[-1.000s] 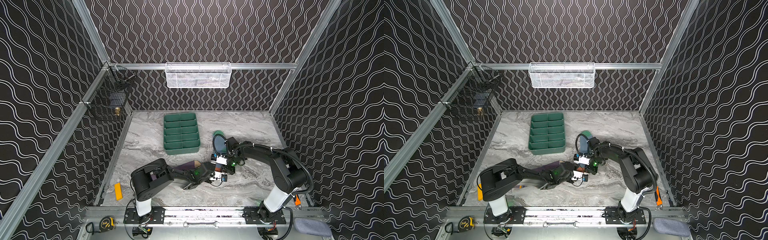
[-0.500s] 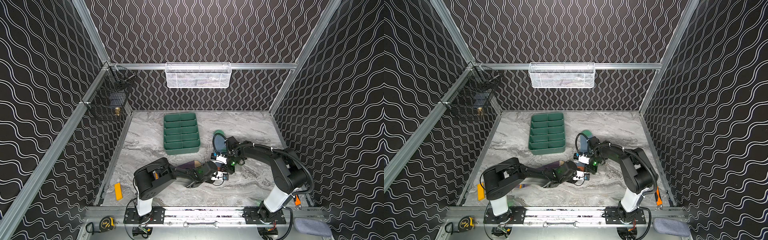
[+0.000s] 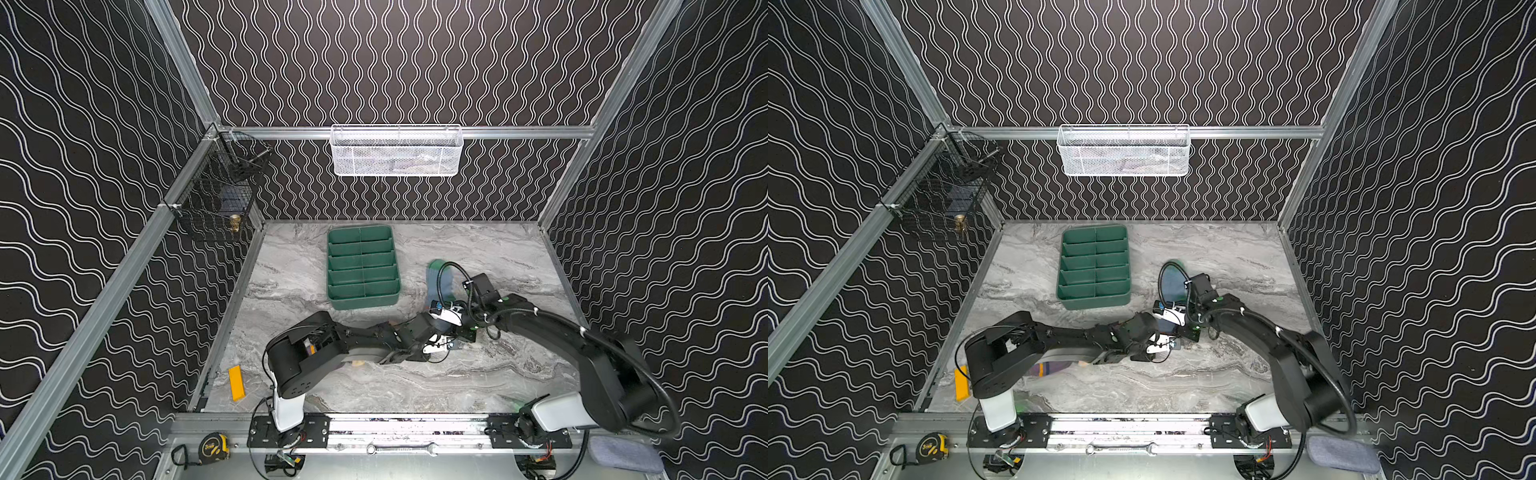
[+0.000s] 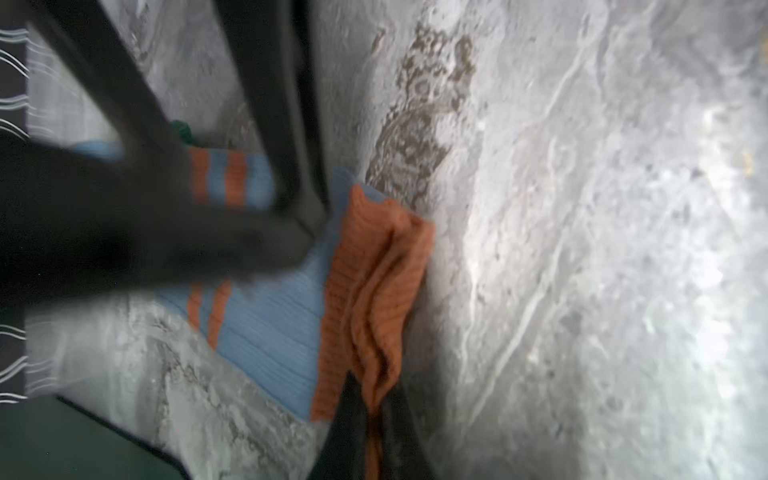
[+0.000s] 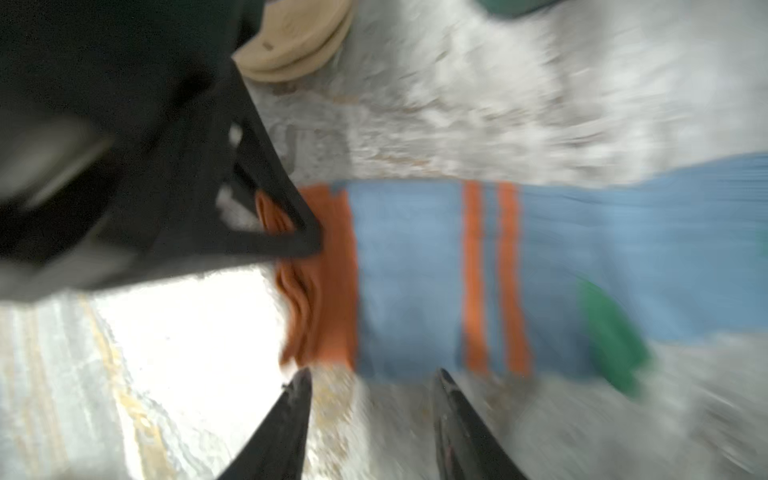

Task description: Roll the socks

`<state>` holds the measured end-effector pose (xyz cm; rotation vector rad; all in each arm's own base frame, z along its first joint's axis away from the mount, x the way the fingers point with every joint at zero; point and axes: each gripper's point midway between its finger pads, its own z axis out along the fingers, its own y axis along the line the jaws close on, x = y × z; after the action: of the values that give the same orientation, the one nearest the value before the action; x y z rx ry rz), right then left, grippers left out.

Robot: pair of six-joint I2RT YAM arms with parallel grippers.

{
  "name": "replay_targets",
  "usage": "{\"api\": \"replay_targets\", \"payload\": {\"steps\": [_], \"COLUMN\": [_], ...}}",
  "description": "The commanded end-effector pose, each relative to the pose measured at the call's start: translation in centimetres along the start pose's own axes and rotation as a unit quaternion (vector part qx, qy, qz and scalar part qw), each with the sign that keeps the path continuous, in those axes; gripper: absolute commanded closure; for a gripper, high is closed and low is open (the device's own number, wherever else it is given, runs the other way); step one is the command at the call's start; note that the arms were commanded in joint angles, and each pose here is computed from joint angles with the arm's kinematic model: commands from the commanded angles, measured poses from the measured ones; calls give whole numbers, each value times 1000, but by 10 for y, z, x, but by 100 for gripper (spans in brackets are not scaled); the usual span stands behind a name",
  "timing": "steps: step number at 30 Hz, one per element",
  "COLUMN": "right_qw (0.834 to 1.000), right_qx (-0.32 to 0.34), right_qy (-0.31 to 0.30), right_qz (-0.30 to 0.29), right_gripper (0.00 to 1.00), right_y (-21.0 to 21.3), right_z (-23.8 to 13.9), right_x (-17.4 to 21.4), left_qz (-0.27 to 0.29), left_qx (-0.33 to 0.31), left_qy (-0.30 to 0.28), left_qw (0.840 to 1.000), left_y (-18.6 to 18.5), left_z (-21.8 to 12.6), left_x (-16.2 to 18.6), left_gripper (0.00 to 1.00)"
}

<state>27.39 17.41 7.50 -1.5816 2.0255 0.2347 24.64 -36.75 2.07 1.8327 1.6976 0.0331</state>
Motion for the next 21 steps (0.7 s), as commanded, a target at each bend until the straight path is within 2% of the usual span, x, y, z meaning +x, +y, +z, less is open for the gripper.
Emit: {"api": "replay_targets", "payload": {"steps": [1,2,4,7,8,9,14,17,21], "right_qw": [985,978,951,909,902,901,913,911,910], "right_qx": [169,205,300,394,404,406,383,397,384], "right_qy": [-26,-34,-53,-93,-103,-111,-132,-113,-64], "right_qz": [6,16,59,104,109,105,44,-27,-140], "right_gripper": [48,46,38,40,42,44,42,42,43], "right_y": [-63,-77,-113,-145,-148,-147,-121,-96,-53], "right_z": [-31,-45,-81,-130,-139,-145,-157,-154,-127], "right_x": [-1,1,3,-6,-9,-12,-30,-37,-40], "left_qz": [-38,-51,-81,-119,-134,-151,-225,-267,-307], "left_qx": [113,127,156,198,208,215,276,299,306], "left_qy": [61,65,78,99,107,113,140,147,148], "left_qw": [991,988,981,968,963,958,924,904,889], "left_y": [-31,-29,-26,-24,-21,-18,-11,-3,11], "left_z": [-8,-9,-11,-14,-14,-14,-14,-8,2], "left_x": [28,28,30,34,35,36,32,27,21], "left_gripper": [100,100,100,100,100,100,100,100,100]}}
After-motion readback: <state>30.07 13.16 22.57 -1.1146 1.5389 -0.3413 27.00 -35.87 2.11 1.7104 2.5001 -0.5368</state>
